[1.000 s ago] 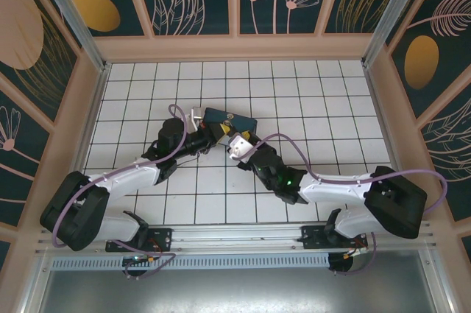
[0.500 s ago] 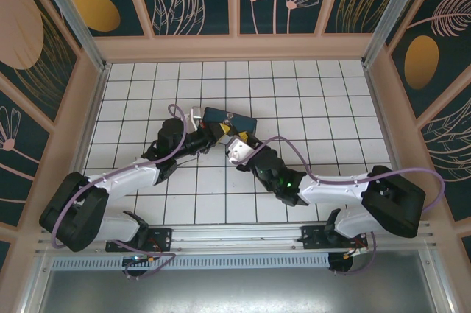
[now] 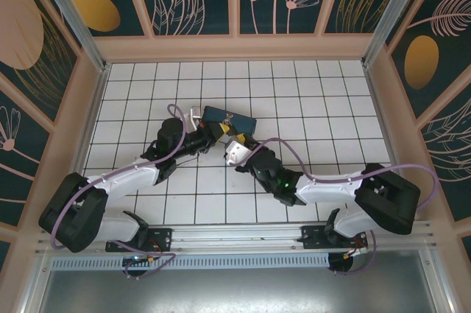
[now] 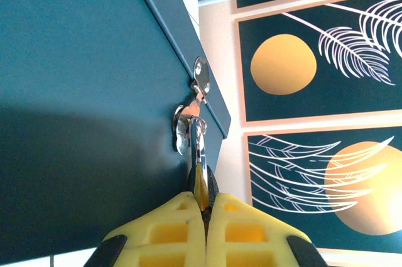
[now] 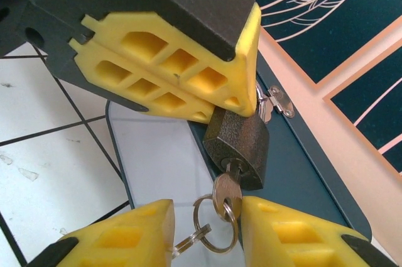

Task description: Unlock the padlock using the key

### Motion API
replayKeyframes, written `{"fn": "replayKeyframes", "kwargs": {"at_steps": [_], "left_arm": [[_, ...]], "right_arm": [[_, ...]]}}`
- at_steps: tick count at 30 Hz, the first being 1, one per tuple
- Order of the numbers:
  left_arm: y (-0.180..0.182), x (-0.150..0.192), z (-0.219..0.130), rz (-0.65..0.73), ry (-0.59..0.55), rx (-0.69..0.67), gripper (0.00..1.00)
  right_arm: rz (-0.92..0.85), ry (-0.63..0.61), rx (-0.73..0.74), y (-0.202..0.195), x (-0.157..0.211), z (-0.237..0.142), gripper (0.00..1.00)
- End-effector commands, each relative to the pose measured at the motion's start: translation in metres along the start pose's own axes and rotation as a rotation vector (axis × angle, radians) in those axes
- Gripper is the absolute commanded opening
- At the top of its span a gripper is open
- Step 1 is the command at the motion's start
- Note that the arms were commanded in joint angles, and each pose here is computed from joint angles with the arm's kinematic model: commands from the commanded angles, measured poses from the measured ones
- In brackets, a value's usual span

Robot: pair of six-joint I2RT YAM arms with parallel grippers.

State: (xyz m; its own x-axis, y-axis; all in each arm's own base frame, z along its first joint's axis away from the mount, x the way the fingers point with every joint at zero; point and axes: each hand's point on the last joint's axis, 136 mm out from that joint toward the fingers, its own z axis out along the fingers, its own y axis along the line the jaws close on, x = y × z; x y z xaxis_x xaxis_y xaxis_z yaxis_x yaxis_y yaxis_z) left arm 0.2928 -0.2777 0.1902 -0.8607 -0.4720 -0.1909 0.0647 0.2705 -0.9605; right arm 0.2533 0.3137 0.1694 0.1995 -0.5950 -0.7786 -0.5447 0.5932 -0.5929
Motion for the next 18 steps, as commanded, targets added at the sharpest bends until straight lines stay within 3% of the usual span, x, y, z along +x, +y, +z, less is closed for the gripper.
{"fn": "replayKeyframes", "kwargs": {"at_steps": [1,6,11,18], "left_arm": [[-0.052,-0.007,-0.006,0.082,-0.016,0.148,0.00],[-0.050,-0.005,-0.006,0.084,-0.012,0.146,0.00],[-0.051,-0.006,-0.007,0.081,-0.015,0.147,0.00],[-0.053,-0.007,-0.008,0.080,-0.023,0.149,0.00]], "right_arm": [[0.017,-0.048,0.050,-0.011,-0.019,0.005,0.31],[0.037,-0.073,0.069,-0.020,-0.029,0.006,0.28],[0.024,-0.054,0.051,-0.016,-0.025,0.009,0.18],[0.037,-0.023,0.072,-0.020,-0.014,0.005,0.20]]}}
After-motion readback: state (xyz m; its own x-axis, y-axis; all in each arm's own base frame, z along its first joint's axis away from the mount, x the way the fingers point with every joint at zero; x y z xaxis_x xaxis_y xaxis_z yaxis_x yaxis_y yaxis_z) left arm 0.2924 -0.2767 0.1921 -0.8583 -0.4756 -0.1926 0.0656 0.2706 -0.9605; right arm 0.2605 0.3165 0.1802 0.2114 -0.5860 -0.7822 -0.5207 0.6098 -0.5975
